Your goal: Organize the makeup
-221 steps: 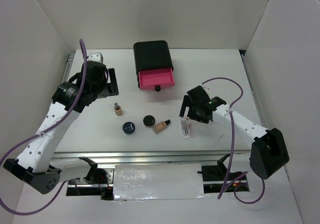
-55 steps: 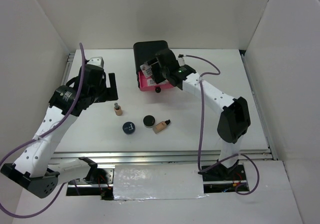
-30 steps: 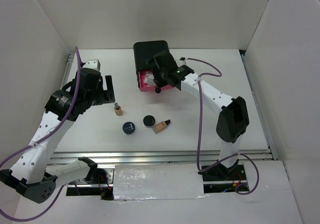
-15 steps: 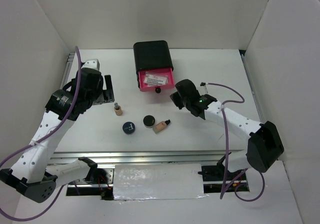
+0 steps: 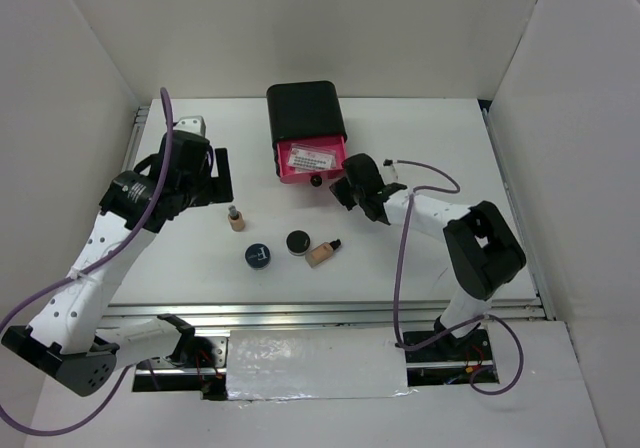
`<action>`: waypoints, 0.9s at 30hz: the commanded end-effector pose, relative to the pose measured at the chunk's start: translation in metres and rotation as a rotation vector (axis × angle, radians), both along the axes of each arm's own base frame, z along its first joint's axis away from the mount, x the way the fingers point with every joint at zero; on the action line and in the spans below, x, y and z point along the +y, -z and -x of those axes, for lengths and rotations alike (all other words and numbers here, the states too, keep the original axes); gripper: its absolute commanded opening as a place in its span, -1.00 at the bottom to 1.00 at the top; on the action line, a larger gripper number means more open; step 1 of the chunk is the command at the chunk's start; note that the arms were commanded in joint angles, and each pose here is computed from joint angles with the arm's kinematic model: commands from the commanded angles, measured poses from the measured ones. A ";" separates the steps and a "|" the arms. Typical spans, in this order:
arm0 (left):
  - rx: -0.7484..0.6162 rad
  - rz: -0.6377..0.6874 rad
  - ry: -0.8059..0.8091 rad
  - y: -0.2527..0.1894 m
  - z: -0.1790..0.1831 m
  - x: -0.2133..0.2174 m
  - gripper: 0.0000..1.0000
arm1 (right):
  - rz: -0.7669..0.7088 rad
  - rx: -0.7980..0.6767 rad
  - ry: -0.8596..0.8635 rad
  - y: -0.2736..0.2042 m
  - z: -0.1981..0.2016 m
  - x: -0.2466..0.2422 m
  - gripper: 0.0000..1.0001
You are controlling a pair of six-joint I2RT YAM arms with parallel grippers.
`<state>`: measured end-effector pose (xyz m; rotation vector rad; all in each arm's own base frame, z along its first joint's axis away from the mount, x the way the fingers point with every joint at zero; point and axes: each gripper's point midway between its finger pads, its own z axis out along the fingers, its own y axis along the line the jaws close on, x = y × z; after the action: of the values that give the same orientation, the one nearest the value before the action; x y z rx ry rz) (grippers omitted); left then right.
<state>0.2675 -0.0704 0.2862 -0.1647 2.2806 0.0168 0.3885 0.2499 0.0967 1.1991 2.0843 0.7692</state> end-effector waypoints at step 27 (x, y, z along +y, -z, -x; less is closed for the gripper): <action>-0.041 -0.036 -0.073 -0.010 0.004 0.017 0.99 | -0.222 -0.196 -0.074 -0.078 -0.112 0.058 -0.92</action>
<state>0.2657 -0.0592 0.2874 -0.1917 2.2725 0.0848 0.4818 0.2981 0.1405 1.1673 2.0062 1.0189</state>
